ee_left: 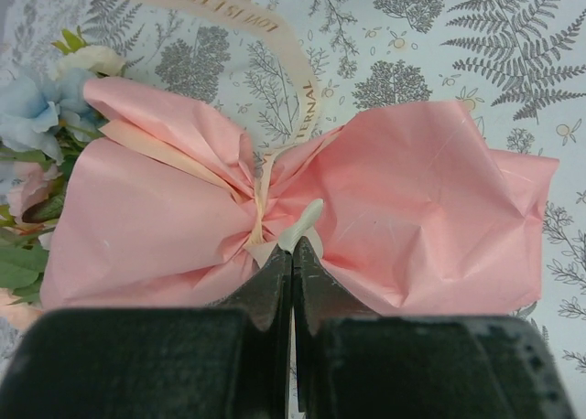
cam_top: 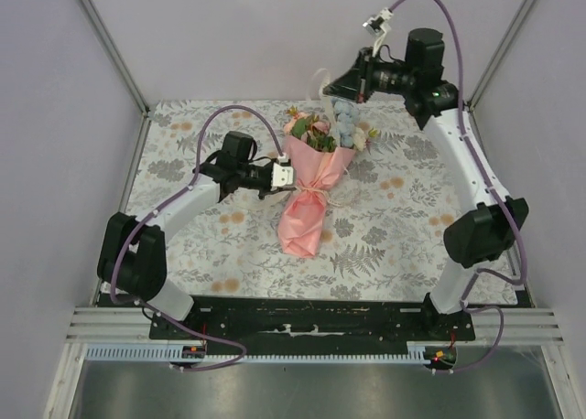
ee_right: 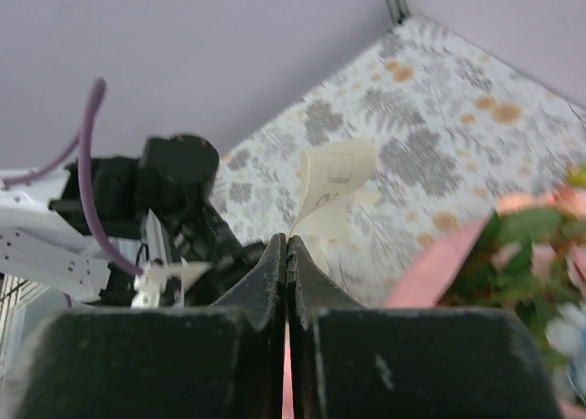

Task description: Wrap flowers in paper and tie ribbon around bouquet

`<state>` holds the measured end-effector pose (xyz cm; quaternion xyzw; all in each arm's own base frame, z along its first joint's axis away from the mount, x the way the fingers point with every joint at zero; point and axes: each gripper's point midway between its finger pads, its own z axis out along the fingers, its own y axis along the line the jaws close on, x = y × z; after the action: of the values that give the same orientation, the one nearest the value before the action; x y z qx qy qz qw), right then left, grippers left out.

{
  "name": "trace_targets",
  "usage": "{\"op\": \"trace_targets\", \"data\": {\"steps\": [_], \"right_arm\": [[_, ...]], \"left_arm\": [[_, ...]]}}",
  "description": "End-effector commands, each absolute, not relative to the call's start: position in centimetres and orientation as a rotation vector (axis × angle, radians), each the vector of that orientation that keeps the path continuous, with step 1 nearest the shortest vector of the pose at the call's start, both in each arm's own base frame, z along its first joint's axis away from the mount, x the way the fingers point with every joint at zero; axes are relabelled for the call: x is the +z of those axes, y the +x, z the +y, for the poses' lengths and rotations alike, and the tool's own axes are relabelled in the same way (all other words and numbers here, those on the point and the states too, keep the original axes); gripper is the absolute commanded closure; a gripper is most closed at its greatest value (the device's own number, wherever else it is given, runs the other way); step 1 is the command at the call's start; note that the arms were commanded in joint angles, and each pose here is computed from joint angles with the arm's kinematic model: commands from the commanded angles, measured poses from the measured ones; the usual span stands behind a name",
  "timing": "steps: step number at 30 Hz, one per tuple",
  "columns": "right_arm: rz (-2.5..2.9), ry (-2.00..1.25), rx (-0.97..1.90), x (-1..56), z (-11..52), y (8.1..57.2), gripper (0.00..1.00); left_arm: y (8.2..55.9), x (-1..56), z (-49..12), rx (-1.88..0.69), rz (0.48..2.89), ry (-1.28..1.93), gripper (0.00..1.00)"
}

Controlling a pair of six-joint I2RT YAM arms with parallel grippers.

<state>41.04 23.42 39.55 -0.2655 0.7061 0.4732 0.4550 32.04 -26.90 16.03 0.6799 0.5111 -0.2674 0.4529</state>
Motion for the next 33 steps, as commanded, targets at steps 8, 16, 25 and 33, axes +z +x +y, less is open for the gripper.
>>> {"op": "trace_targets", "data": {"steps": [8,16,25,33], "right_arm": [[1.441,-0.690,1.353,43.9,39.0,44.6,1.00],[1.412,-0.797,1.339,39.8,45.8,42.1,1.00],[1.704,-0.859,1.265,31.4,41.9,44.3,0.28],[1.971,-0.894,1.252,25.4,31.3,37.3,0.31]], "left_arm": [[30.9,18.9,-27.5,-0.564,0.981,1.671,0.98],[30.5,18.2,-27.4,-0.580,0.990,1.660,0.98],[30.8,17.7,-27.4,-0.585,1.012,1.652,0.98],[32.0,16.9,-27.7,-0.587,1.048,1.643,0.98]]}}
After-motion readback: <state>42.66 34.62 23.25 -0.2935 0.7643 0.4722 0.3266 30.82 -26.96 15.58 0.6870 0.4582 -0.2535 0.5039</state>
